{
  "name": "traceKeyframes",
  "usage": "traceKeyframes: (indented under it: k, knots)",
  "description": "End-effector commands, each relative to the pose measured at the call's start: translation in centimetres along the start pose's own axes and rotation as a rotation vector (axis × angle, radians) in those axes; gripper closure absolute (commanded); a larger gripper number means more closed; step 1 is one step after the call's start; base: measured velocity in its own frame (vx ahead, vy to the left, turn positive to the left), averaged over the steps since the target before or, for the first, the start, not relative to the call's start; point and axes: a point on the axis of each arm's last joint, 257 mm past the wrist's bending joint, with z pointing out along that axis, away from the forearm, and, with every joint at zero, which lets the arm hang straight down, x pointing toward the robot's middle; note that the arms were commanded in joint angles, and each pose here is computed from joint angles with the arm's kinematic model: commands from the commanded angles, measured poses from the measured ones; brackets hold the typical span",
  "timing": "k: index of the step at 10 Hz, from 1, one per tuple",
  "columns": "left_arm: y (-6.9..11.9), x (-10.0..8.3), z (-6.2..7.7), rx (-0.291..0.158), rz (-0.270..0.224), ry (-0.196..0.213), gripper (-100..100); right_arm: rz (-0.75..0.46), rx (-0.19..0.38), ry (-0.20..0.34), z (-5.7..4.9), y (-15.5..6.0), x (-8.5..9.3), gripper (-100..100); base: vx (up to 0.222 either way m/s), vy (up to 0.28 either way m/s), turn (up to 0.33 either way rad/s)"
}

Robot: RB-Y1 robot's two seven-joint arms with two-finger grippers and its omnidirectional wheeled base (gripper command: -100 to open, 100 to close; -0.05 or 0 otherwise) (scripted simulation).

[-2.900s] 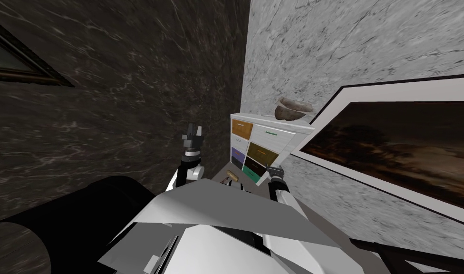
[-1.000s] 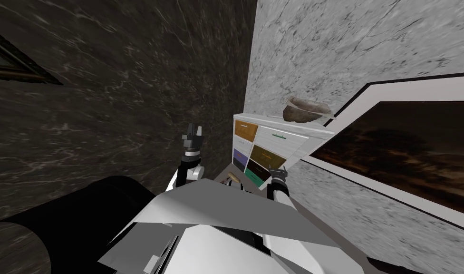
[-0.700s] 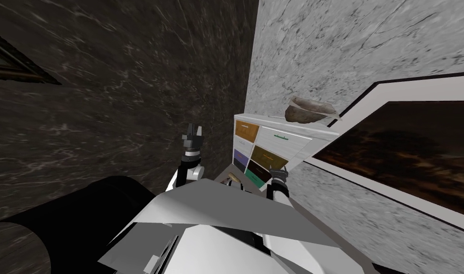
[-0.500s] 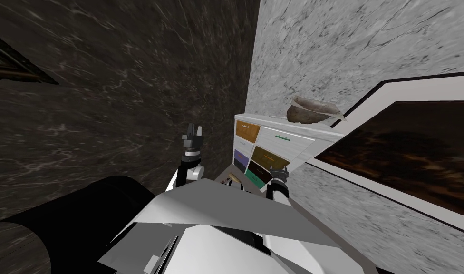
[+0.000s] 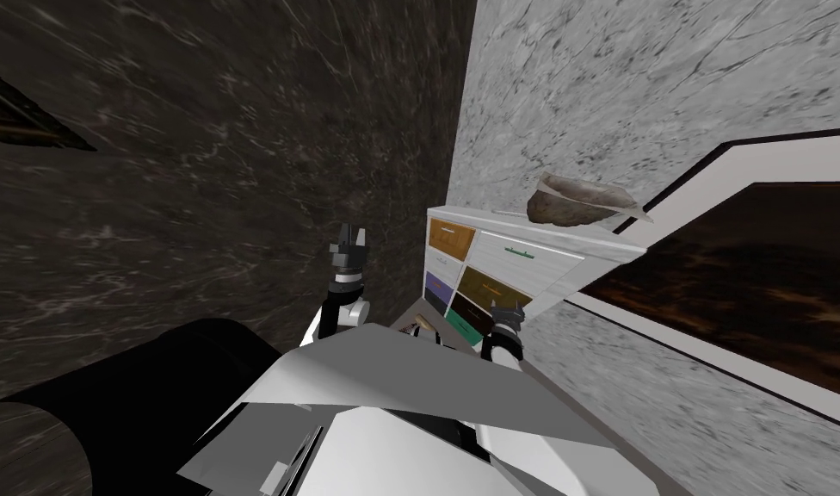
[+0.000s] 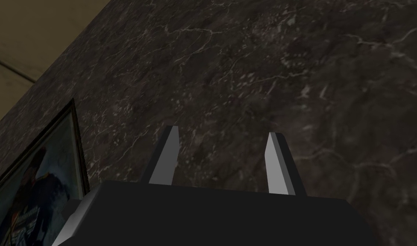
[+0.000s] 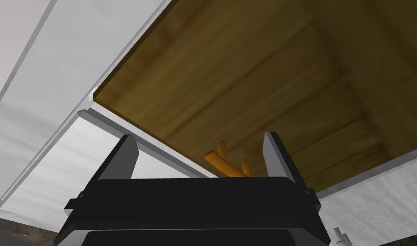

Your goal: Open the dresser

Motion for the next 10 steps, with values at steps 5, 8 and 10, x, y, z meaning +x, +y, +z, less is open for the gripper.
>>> traceKeyframes:
  k: [5,8,10]
  knots:
    - [0.0,0.0,0.0,0.000,0.000,0.000,0,-0.151,0.078,-0.032,-0.6,-1.0,-0.5,-100,0.026,0.011,0.032]
    - [0.0,0.0,0.0,0.000,0.000,0.000,0,-0.173,0.089,-0.038,-0.7,-1.1,-0.6,-100,0.024,0.014,0.021]
    - [0.0,0.0,0.0,0.000,0.000,0.000,0,-0.174,0.091,-0.040,-0.3,-1.4,-0.7,-100,0.040,-0.016,-0.022]
